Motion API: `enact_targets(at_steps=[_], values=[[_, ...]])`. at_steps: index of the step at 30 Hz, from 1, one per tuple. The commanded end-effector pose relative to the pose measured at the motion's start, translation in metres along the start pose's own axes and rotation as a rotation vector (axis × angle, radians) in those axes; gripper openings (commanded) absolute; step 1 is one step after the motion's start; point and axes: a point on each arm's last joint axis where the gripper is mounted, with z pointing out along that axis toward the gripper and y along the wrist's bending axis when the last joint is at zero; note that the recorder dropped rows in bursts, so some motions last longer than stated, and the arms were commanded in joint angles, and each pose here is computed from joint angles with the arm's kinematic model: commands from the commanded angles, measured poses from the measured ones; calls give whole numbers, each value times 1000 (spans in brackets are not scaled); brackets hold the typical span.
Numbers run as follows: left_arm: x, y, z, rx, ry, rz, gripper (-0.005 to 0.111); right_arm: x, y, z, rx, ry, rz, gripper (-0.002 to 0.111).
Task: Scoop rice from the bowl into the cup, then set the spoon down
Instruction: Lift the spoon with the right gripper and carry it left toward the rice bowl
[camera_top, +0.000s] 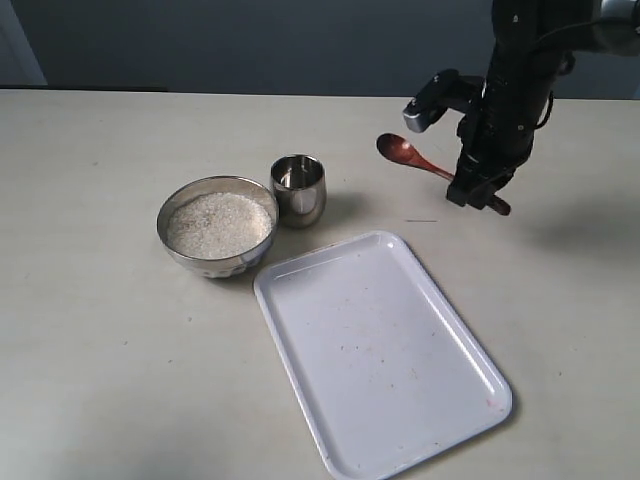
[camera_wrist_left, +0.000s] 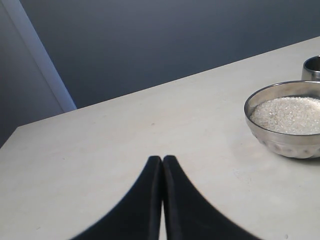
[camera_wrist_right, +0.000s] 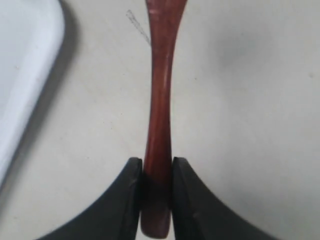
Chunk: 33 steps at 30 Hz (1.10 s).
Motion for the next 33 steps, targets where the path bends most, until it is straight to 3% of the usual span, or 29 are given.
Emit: enact_targets(at_steps=[1,6,11,18,28,33], values=[[-1,0,-1,8,-13,-5,1,4,2,-28,44,-43,7,-1],[-1,0,-1,8,-13,-5,1,1,15,-55,96,-79,-34,-1],[-1,0,-1,8,-13,-5,1,-15,47,-75,164,-98,-159,-1],[-1,0,-1,8,-13,-5,1,-41,92,-91,405,-60,-354,-1],[-1,0,-1,8,-13,-5,1,-76,140,-104,605,-218,-624,-1],[-1,0,-1,8,-13,-5,1,-94,157,-81,710,-147,-784,-1]])
